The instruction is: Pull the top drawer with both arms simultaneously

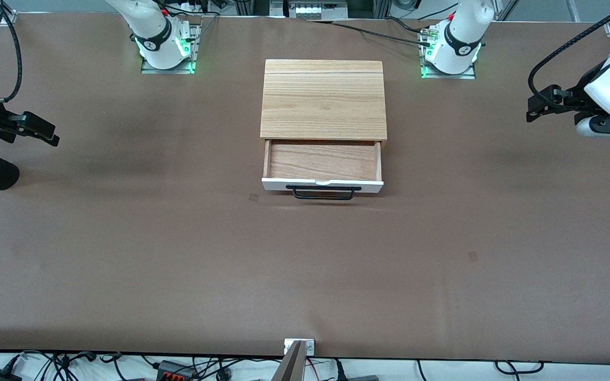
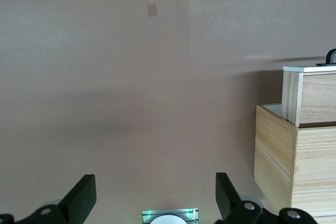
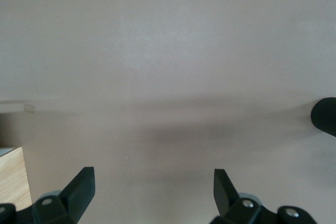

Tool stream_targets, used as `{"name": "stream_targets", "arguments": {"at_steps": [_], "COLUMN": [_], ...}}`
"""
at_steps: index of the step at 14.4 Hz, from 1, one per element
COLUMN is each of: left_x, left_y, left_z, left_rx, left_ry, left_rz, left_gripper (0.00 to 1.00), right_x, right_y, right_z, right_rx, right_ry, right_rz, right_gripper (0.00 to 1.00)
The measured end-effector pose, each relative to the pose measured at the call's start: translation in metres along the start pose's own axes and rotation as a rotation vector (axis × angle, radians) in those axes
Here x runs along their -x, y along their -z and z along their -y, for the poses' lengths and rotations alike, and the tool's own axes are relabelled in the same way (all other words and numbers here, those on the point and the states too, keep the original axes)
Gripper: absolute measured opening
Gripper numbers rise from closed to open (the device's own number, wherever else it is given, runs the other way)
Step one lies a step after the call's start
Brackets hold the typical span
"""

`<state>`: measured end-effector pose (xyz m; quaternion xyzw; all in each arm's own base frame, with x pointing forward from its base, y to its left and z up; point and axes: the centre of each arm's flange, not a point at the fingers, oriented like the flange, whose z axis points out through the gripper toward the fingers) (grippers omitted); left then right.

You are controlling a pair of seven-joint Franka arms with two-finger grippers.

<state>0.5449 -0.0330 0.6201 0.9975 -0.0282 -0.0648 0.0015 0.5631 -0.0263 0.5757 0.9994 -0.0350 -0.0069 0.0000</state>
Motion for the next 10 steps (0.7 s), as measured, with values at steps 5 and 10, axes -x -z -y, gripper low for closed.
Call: {"name": "stream_targets", "arguments": {"at_steps": [5,10], "left_x": [0.0,0.0], "left_y": [0.0,0.0], "left_z": [0.0003,0.0003], "left_rx": [0.0,0.0], "left_ry": [0.0,0.0], "left_rz": [0.0,0.0], "left_gripper": [1.0,1.0], "right_x": [0.0002,0.0003], "right_y": [0.0,0.0009], "right_z": [0.0047,0.0054], "right_rx": [0.0,0.0], "right_ry": [0.009,0.011], "right_rz": [0.0,-0.003], "right_gripper": [1.0,1.0]}}
